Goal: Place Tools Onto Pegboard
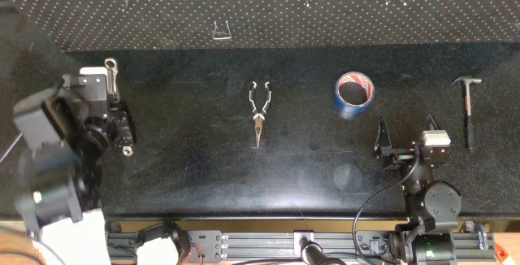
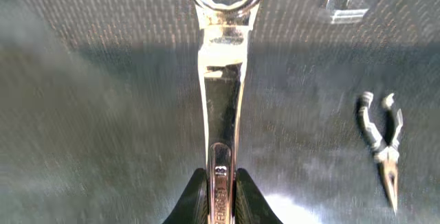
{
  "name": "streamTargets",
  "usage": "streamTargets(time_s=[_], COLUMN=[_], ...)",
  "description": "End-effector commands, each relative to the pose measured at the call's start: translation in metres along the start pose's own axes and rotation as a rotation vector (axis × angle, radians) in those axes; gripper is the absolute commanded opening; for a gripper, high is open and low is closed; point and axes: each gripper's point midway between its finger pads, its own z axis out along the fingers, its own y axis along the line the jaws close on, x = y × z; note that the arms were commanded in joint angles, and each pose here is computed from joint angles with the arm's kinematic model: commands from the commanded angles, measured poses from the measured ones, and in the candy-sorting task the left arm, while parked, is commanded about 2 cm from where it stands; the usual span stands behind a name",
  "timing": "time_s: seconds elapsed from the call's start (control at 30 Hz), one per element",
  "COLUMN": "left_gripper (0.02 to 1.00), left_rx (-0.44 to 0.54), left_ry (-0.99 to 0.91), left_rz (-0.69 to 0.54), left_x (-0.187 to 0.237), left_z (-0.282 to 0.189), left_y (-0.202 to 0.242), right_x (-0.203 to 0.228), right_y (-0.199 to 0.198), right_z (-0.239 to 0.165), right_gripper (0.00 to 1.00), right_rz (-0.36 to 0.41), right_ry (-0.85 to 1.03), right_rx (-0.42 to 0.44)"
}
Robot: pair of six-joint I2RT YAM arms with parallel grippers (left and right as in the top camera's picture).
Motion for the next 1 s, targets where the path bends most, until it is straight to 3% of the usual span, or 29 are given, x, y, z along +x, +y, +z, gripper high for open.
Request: streamTargets(time_s=[0.03, 0.17, 0.7, 0.9, 1.0], left_gripper=[0.029, 0.027, 0.027, 0.029, 0.027], left_rx=[-0.031, -0.024, -0.020, 0.034, -0.033], left_ry=[-0.163, -0.187, -0.180, -0.204, -0.191], left_rz=[0.022, 0.027, 0.034, 0.092, 0.108], left_x=[-0.043, -0.055, -0.050, -0.060, -0.060], left_z=[0.005, 0.052, 0.131, 0.147, 0.149], left_y=[0.005, 0.014, 0.026, -0.006, -0.007], right_x=[0.001, 0.001, 0.001, 0.001, 0.001], right_y=[-0.001, -0.001, -0.001, -0.001, -0.001], right_z=[0.000, 0.000, 0.000, 0.000, 0.000], right_gripper=[0.976, 0.976, 0.976, 0.976, 0.976], right_rz=[-0.010, -0.010, -0.010, -0.010, -0.010], right_ry=[0.003, 0.003, 0.003, 0.003, 0.003], right_rx=[0.009, 0.009, 0.009, 0.009, 0.009])
